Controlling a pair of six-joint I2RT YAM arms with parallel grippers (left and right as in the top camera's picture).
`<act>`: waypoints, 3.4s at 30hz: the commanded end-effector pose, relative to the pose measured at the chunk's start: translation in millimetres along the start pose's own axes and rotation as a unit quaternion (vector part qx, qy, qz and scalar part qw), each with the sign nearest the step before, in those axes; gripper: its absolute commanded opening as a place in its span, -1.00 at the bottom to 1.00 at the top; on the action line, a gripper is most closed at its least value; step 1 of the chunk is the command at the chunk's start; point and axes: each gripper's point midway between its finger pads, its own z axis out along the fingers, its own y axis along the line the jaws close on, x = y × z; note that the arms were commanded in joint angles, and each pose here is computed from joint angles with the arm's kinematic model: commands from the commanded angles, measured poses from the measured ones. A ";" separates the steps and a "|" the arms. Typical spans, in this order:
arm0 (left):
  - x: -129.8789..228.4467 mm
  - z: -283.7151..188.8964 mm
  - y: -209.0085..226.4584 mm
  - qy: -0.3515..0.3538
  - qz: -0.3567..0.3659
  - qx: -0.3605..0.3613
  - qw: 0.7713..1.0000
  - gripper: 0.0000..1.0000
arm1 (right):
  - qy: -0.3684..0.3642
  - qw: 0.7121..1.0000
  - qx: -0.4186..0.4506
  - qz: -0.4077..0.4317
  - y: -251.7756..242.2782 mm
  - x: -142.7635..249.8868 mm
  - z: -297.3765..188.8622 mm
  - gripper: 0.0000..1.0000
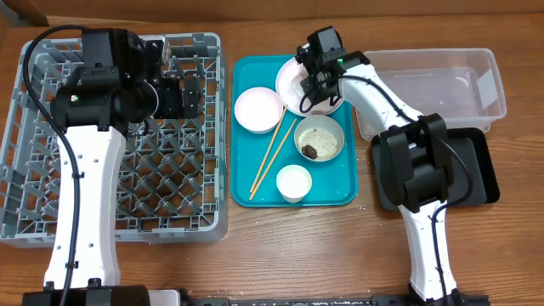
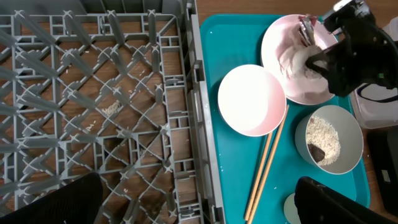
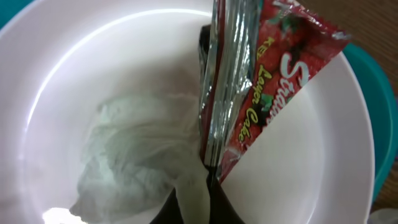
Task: Sort waste into correct bins and load items into the dishwasher
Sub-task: 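Grasp wrapper and tissue with right gripper, drop into clear bin, then move right gripper to the grey rice bowl and grasp its rim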
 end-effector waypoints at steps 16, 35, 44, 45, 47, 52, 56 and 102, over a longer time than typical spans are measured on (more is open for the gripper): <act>-7.9 -5.3 -1.0 -0.011 0.011 0.001 1.000 1.00 | -0.023 0.879 0.090 0.467 -123.7 17.6 -249.9 -0.92; -7.9 -5.3 -1.0 -0.011 0.011 0.001 1.000 1.00 | 0.057 0.855 0.062 0.512 -166.8 89.1 -145.8 0.25; -15.3 -5.5 -1.2 -0.026 0.013 0.002 1.000 1.00 | -0.015 0.875 -0.040 0.482 -129.1 40.0 -237.7 0.30; -15.7 -5.6 -0.9 -0.027 0.013 0.001 1.000 0.99 | -0.018 0.879 -0.055 0.474 -116.5 36.3 -248.3 0.29; -14.5 -5.5 -1.0 -0.025 0.013 0.001 1.000 0.99 | -0.019 0.886 -0.067 0.458 -96.1 31.8 -260.7 0.29; -14.8 -5.5 -1.0 -0.025 0.013 0.001 1.000 1.00 | 0.010 0.903 -0.097 0.418 -26.6 18.6 -259.1 0.29; -15.5 -5.6 -0.7 -0.027 0.014 0.000 1.000 1.00 | 0.038 0.906 -0.068 0.415 26.7 17.1 -227.9 0.27; -20.5 -5.9 -1.7 -0.037 0.016 0.003 0.999 1.00 | 0.150 0.932 0.050 0.326 97.8 64.2 -50.8 -0.38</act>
